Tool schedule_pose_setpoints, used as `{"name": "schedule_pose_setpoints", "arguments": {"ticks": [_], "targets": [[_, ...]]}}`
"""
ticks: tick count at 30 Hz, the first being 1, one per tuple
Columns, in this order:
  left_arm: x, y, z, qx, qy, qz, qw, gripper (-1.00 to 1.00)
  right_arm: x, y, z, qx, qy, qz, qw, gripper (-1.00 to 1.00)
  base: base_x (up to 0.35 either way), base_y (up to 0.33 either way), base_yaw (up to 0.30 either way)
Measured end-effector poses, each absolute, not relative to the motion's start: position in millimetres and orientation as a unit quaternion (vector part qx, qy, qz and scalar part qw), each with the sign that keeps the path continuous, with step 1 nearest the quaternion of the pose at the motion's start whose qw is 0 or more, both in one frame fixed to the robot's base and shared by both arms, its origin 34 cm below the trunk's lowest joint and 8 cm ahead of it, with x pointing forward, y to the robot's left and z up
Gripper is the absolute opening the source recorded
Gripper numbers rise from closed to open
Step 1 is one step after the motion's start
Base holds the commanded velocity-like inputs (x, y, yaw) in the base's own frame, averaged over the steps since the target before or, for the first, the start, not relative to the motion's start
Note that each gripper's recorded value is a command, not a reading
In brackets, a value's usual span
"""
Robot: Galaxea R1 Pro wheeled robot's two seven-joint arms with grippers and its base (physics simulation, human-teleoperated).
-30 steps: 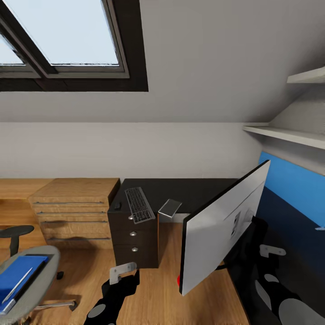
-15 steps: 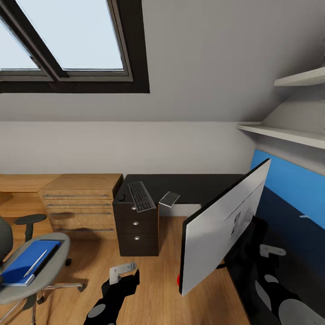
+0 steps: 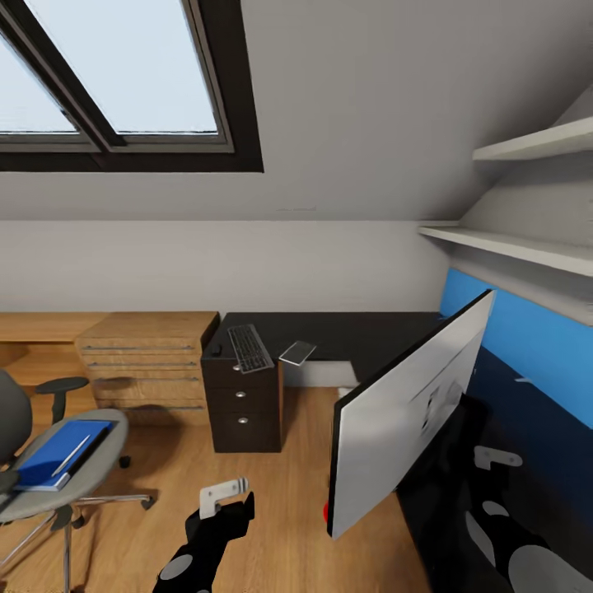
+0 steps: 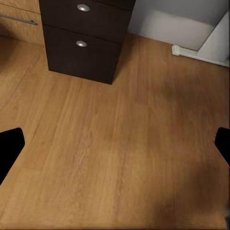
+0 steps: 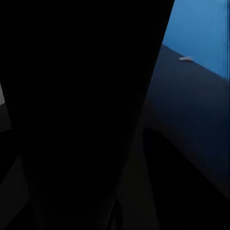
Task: In the bedroom, organize the workspace by keeping the computer under the desk, ensuring the monitor is on the desk, placing the keyboard on the desk next to the monitor, placing the mouse on the desk next to the keyboard, moving the folder from the swivel chair onto the desk next to the mouse, stacking the notebook on top of the folder with the pen on top of the notebook, and positioning the swivel chair next to the desk.
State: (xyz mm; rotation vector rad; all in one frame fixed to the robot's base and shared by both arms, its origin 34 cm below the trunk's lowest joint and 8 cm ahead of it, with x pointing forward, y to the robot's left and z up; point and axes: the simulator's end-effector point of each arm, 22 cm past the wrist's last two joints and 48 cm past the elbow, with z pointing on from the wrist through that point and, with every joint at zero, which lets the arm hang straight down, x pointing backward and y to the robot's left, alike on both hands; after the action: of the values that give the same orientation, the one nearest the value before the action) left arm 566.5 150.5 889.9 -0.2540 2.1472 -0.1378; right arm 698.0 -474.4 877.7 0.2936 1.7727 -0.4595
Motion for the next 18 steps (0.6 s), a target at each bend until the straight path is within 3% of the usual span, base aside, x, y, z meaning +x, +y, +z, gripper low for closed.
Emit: {"name": "schedule_pose_setpoints", "arguments": {"ticks": [18], "targets": [[566.3,149.6,890.3,-0.102,0.875,-0.056,0.470,1.00,698.1,-474.1,878.3,0.126,0.764,-0.198,0.601,-1.00,0.018,-0.345,0.000]]}}
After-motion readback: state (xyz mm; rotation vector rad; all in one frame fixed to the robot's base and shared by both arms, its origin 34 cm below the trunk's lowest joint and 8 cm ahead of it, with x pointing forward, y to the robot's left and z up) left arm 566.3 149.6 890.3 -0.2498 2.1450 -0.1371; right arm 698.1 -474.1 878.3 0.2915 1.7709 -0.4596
